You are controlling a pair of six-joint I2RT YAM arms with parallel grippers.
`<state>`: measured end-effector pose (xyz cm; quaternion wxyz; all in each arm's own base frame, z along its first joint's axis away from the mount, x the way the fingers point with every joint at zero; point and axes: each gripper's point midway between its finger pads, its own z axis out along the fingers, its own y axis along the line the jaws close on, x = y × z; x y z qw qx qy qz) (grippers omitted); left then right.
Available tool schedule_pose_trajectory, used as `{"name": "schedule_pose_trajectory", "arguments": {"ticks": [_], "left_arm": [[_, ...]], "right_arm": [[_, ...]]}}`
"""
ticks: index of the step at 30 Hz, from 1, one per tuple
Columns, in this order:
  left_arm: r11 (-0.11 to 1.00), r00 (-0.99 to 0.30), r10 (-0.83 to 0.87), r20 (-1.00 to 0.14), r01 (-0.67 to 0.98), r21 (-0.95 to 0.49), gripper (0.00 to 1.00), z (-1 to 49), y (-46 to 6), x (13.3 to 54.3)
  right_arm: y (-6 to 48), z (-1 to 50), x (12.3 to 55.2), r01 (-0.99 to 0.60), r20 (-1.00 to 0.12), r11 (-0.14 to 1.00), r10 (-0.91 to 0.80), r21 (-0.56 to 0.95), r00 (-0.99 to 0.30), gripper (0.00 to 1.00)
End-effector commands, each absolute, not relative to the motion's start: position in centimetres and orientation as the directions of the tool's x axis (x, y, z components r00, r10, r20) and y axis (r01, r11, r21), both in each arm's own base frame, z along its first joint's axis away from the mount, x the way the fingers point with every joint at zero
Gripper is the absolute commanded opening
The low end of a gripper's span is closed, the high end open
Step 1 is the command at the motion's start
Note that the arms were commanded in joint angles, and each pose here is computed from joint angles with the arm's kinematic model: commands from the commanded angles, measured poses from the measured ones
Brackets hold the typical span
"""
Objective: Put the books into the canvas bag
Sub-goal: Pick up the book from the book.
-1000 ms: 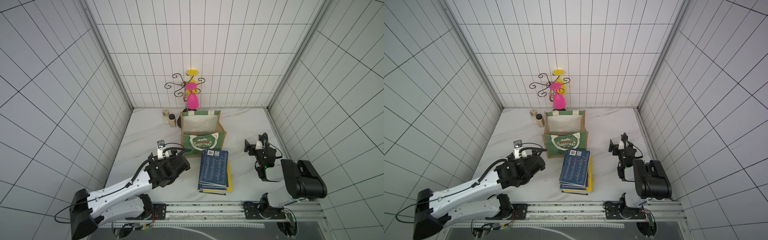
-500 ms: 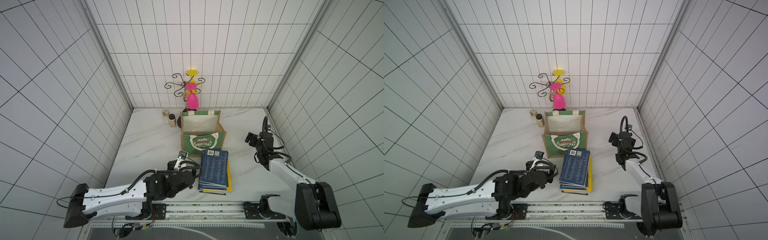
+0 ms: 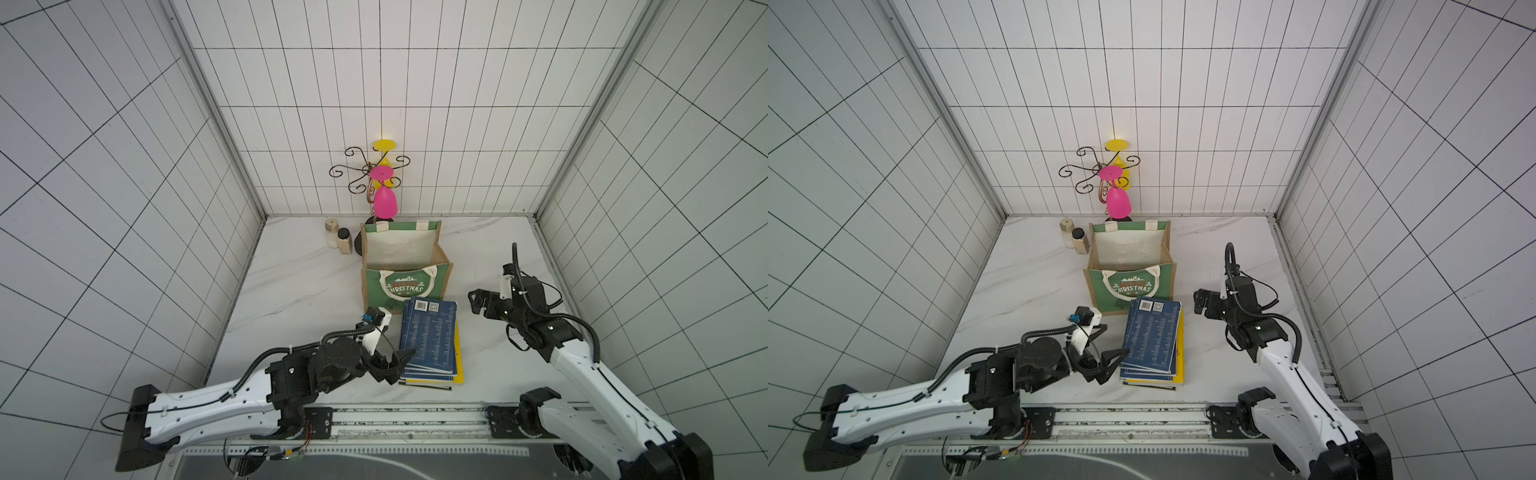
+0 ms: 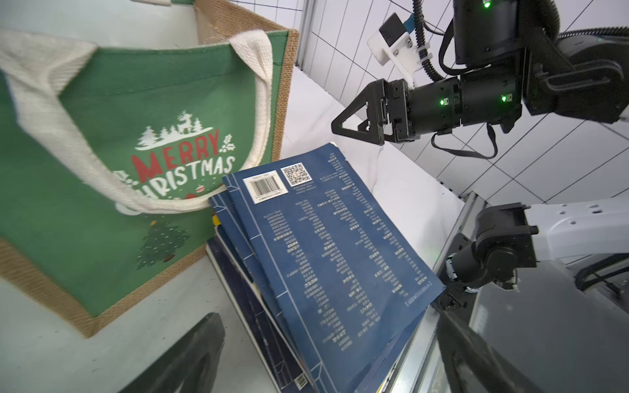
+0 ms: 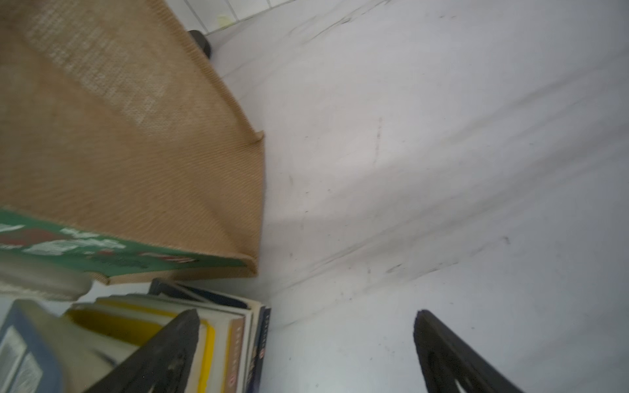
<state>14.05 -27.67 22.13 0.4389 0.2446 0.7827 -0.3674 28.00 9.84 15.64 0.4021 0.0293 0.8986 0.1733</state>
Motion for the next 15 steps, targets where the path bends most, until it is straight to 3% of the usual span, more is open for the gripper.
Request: {"name": "schedule_pose_trajectory", "arguments": {"ticks": [1,10,15], "left_arm": [[0.514,-0.55,0.01,-0.835,0.719,-0.468,0.97,22.9,-29.5,14.1],[0.523,-0.61,0.001,-0.792,0.675,-0.52,0.97,22.0,-29.5,16.5],[0.51,-0.632,0.017,-0.775,0.672,-0.537,0.97,21.1,-29.4,16.7]], "right_arm": [[11.8,19.0,26.9,-0.159,-0.701,0.892,0.211,0.423,-0.681,0.99],[15.4,21.8,23.5,-0.347,-0.684,0.768,0.158,0.539,-0.712,0.99],[15.4,21.6,21.9,-0.374,-0.69,0.769,0.118,0.518,-0.714,0.99]]}}
